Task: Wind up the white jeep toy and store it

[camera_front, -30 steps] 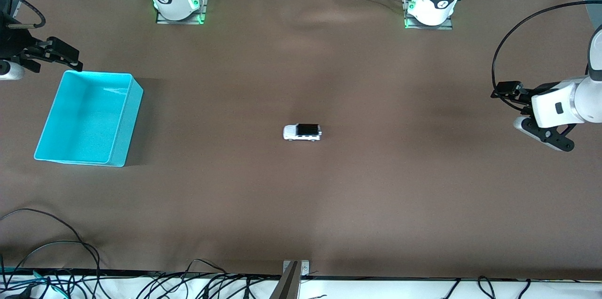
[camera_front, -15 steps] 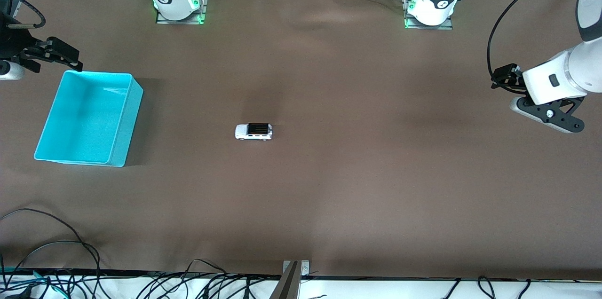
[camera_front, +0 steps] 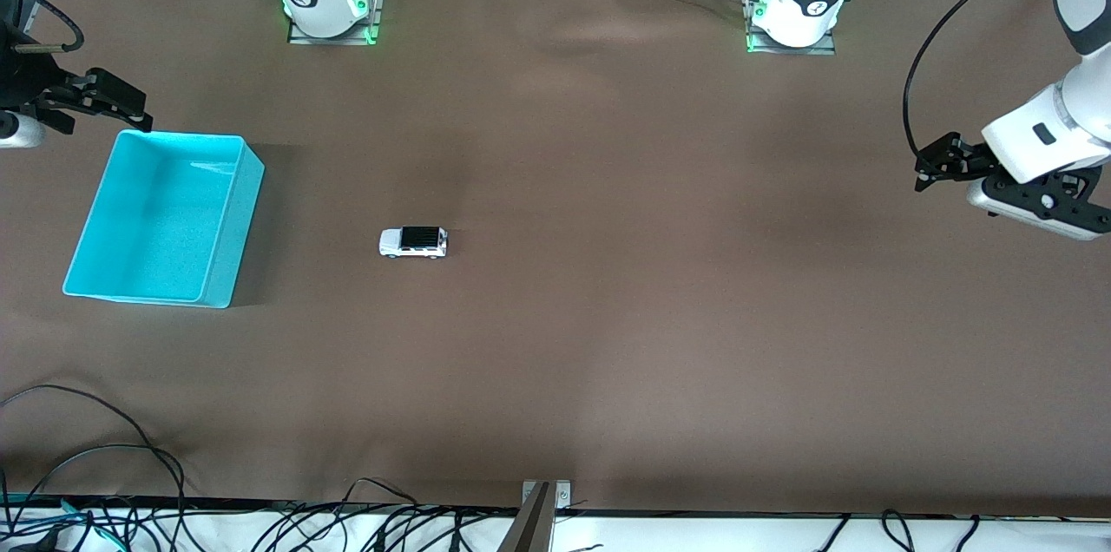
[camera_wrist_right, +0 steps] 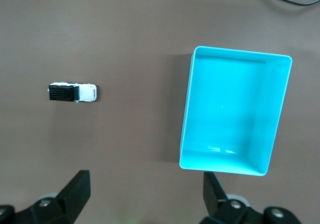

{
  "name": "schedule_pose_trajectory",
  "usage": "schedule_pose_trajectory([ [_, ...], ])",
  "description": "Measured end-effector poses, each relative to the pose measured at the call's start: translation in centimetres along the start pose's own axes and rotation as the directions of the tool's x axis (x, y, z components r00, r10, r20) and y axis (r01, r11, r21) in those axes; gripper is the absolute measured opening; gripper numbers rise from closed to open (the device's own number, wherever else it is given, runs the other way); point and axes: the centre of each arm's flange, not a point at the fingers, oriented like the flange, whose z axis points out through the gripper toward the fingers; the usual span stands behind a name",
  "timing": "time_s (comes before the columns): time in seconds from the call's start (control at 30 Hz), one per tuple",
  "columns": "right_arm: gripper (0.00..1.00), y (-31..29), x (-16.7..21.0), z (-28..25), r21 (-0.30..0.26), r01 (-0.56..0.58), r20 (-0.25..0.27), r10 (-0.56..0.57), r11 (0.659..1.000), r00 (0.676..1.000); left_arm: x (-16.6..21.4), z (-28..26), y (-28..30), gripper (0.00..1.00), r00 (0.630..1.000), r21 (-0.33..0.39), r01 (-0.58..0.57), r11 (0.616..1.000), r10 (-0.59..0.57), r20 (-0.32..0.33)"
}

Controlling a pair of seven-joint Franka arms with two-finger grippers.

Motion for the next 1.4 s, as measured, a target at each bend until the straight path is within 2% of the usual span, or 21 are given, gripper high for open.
schedule_pose_trajectory([
  [0.27, 1.00, 0.0, 0.0, 0.0, 0.000, -0.003, 0.000, 0.003, 1.000, 1.000, -3.5, -3.5, 2.9, 1.00, 0.998, -0.005, 0.062, 0.998, -0.062, -0.007],
  [0.5, 1.00, -0.4, 0.0, 0.0, 0.000, -0.079, 0.000, 0.079, 0.997, 0.997, -5.0, -5.0, 3.8, 1.00, 0.997, -0.001, 0.073, 0.997, -0.073, 0.011],
  [0.93, 1.00, -1.2, 0.3, 0.6, -0.003, -0.080, 0.015, 0.080, 0.997, 0.997, -5.3, -6.1, 3.5, 1.00, 0.996, -0.013, 0.081, 0.997, -0.080, 0.028],
  [1.4, 1.00, -2.3, 1.2, 3.2, -0.007, -0.063, 0.054, 0.063, 0.998, 0.997, -4.9, -5.3, 2.9, 1.00, 0.993, -0.019, 0.107, 0.994, -0.106, 0.059],
])
